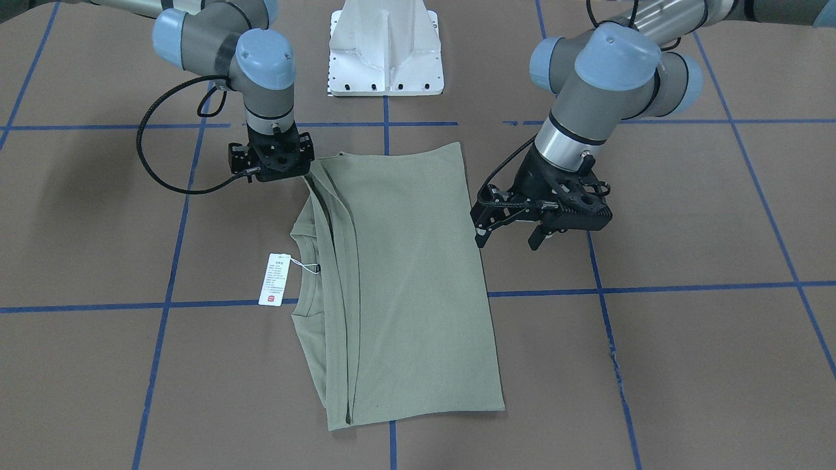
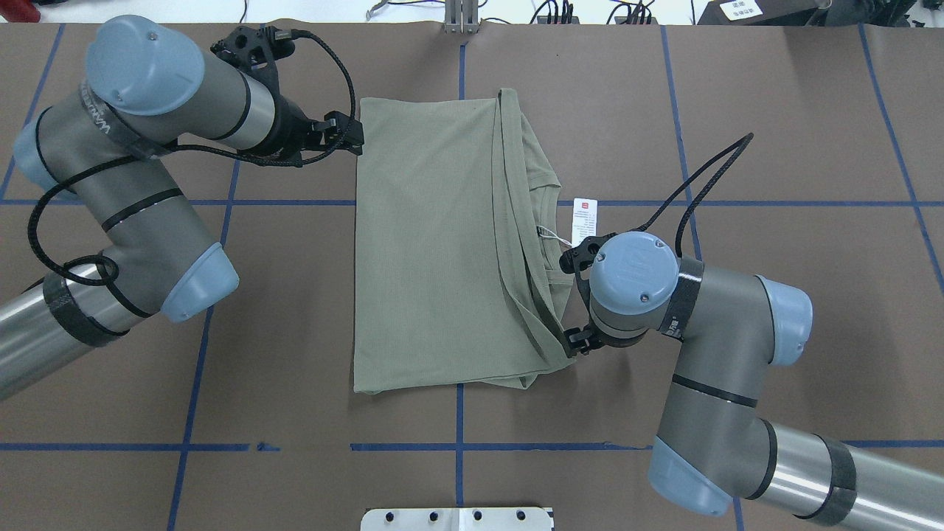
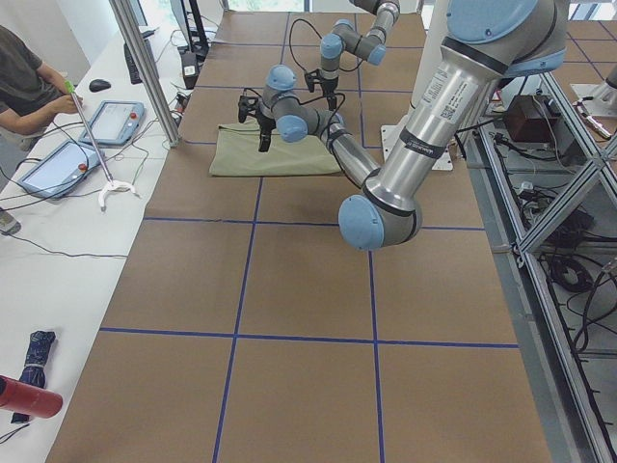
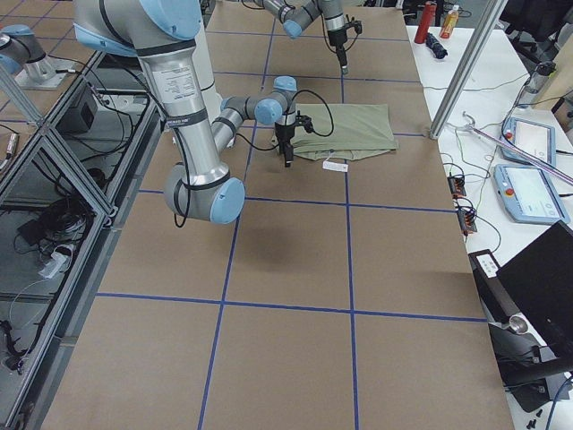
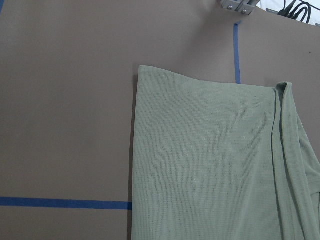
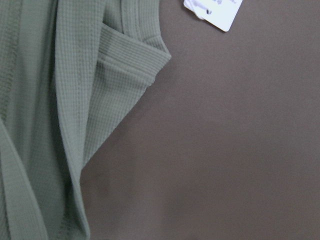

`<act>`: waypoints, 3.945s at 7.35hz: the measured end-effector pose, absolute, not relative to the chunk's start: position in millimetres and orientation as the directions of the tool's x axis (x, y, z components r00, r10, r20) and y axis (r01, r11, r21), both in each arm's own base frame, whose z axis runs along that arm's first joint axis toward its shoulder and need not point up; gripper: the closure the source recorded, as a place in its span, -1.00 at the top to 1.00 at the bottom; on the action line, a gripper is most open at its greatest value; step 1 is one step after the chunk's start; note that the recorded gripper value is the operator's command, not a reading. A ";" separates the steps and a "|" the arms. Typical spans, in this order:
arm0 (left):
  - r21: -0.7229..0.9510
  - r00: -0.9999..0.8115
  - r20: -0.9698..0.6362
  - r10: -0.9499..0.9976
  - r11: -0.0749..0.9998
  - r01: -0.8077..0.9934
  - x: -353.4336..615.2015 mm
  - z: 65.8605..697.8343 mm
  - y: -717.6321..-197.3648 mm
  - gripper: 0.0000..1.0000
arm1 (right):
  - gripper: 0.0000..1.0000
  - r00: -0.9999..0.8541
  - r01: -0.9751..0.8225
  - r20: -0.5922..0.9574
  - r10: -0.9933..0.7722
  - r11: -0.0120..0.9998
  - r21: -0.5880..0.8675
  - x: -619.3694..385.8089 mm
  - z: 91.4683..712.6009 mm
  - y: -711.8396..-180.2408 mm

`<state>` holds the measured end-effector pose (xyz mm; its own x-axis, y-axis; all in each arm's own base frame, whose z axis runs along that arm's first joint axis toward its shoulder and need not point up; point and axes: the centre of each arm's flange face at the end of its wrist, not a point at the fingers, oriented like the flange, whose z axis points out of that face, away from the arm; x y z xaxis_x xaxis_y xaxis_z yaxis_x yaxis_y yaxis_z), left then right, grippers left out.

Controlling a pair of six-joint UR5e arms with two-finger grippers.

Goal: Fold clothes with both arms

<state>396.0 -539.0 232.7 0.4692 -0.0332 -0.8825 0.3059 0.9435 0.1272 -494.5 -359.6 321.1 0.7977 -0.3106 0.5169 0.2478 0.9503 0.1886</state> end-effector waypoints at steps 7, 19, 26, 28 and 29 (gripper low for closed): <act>0.139 0.468 -0.884 -0.019 0.943 0.301 403.6 248.7 -546.2 1.00 | 1.00 0.784 0.211 0.542 -0.304 0.950 0.228 -550.5 252.8 -423.1; 0.139 0.467 -0.884 -0.019 0.943 0.302 404.0 248.7 -546.5 1.00 | 1.00 0.788 0.259 0.530 -0.312 0.950 0.174 -557.8 288.5 -402.2; 0.140 0.467 -0.884 -0.018 0.943 0.301 404.0 248.7 -546.6 1.00 | 1.00 0.785 0.259 0.536 -0.311 0.951 0.171 -563.2 286.0 -396.3; 0.139 0.467 -0.884 -0.019 0.943 0.302 404.0 248.7 -546.6 1.00 | 1.00 0.785 0.263 0.534 -0.313 0.950 0.169 -565.0 287.3 -394.2; 0.139 0.467 -0.884 -0.019 0.943 0.302 404.0 248.7 -546.6 1.00 | 1.00 0.786 0.265 0.533 -0.313 0.950 0.168 -565.2 288.7 -393.7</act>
<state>404.0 -546.6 248.7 0.4669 -0.0188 -0.8841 0.3018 0.9431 0.1393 -565.2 -393.7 288.7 0.7859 -0.3132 0.5332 0.2646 0.9496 0.1678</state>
